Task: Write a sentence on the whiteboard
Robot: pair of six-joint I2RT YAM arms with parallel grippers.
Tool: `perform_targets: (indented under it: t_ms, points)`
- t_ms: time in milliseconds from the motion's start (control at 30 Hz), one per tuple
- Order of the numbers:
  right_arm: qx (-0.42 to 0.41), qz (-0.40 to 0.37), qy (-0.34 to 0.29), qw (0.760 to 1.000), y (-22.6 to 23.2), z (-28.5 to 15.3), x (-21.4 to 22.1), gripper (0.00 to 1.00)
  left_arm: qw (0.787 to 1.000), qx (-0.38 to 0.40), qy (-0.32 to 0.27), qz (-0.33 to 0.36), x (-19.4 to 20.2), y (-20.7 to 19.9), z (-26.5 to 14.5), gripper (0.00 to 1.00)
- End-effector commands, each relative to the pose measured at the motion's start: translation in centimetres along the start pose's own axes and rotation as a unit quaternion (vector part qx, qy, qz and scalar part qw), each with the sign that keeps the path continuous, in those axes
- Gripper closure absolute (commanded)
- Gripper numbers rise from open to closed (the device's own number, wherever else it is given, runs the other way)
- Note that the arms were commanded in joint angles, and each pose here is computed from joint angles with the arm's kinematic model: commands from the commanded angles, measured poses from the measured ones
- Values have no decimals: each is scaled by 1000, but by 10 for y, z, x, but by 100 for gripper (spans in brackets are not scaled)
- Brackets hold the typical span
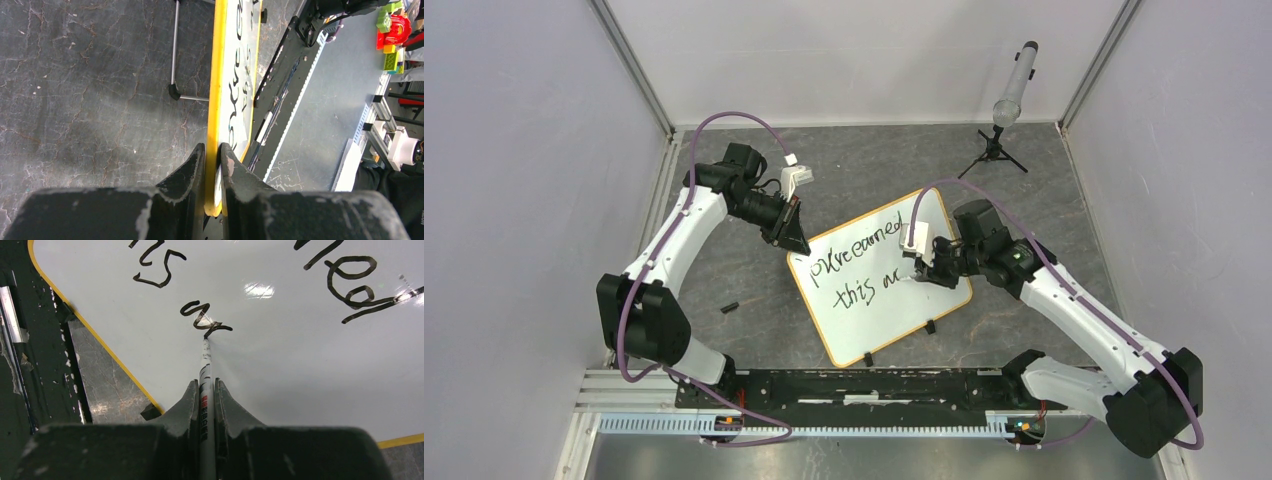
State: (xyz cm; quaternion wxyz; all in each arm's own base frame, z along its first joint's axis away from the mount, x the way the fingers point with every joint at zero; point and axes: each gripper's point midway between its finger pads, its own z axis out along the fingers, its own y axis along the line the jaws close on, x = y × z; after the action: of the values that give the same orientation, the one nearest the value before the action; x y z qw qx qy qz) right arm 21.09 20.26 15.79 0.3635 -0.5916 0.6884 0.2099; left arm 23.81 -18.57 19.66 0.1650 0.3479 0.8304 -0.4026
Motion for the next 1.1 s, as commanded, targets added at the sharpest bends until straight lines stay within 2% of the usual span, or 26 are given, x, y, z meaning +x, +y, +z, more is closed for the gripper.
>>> perform_targets:
  t_ms: [0, 433, 1067]
  points:
    - [2, -10, 2, 1000, -2, -5, -2, 100, 999, -9, 3, 33, 0, 4, 2, 98]
    - [26, -27, -60, 998, -22, -26, -60, 100, 999, -9, 1, 35, -2, 3, 1, 98]
    - [28, -19, -11, 999, -23, -4, -21, 100, 999, -9, 3, 36, 0, 5, 2, 98]
